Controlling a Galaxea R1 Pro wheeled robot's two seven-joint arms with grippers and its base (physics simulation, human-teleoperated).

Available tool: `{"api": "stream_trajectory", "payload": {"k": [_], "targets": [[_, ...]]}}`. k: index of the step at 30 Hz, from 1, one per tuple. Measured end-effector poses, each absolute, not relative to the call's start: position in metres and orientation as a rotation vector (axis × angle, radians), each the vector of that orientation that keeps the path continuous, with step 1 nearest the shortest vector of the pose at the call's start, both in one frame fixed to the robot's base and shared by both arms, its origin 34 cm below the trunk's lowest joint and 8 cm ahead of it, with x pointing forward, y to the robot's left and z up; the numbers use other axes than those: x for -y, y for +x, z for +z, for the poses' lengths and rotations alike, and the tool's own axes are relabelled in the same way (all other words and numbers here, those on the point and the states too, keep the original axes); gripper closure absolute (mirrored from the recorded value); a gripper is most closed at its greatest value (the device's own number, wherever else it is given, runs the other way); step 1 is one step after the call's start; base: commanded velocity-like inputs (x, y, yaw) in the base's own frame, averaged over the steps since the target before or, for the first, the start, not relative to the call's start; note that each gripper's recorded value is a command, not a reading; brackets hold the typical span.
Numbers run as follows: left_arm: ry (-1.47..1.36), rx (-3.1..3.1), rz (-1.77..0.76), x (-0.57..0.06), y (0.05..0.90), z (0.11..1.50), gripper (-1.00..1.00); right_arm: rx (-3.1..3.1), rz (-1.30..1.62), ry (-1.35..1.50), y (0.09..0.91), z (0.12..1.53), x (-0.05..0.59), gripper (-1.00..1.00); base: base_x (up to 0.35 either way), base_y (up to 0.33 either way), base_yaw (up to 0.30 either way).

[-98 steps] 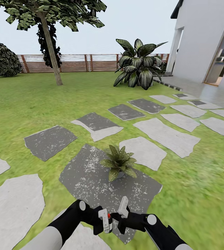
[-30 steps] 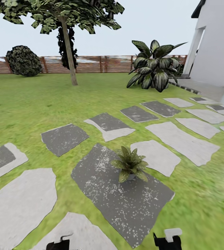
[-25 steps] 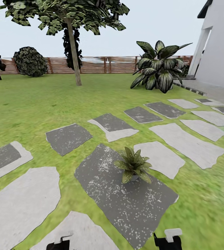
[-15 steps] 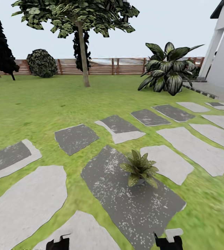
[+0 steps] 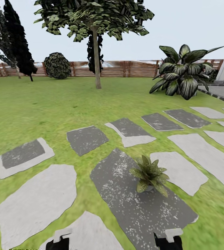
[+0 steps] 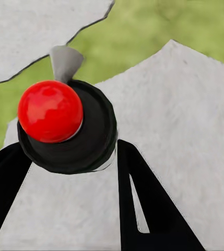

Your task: Pick up the pesticide atomizer in the garden and spray insectifuge to fully cover both potted plants in the garden.

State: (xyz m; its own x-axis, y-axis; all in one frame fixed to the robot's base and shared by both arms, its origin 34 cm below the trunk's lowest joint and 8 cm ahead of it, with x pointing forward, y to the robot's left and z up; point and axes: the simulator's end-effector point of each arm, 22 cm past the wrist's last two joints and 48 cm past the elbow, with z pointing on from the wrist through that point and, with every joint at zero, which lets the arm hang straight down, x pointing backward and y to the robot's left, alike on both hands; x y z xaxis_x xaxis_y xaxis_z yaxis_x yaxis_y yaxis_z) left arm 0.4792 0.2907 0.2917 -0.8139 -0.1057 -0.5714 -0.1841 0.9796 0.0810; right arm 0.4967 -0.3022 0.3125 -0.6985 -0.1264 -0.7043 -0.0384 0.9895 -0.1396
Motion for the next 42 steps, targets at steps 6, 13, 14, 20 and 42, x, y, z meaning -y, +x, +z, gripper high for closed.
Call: {"api": "stream_trajectory", "payload": {"k": [6,13,14,20,42], "targets": [[-0.207,-2.521,0.178,-0.292,0.481,0.294,1.00,-2.336,-0.146,-0.113,0.499,0.315,0.302,-1.00,0.000,0.000,0.216],[-0.208,-2.515,0.177,-0.292,0.483,0.296,1.00,-2.330,-0.147,-0.112,0.500,0.317,0.302,-1.00,0.000,0.000,0.240],[-0.208,-2.515,0.177,-0.292,0.483,0.296,1.00,-2.330,-0.147,-0.112,0.501,0.317,0.303,-1.00,0.000,0.000,0.275],[-0.208,-2.518,0.177,-0.292,0.482,0.296,1.00,-2.329,-0.141,-0.115,0.501,0.317,0.299,-1.00,0.000,0.000,0.279],[-0.207,-2.518,0.179,-0.293,0.482,0.296,1.00,-2.285,-0.140,-0.113,0.507,0.325,0.300,-1.00,0.000,0.000,0.280]]}}
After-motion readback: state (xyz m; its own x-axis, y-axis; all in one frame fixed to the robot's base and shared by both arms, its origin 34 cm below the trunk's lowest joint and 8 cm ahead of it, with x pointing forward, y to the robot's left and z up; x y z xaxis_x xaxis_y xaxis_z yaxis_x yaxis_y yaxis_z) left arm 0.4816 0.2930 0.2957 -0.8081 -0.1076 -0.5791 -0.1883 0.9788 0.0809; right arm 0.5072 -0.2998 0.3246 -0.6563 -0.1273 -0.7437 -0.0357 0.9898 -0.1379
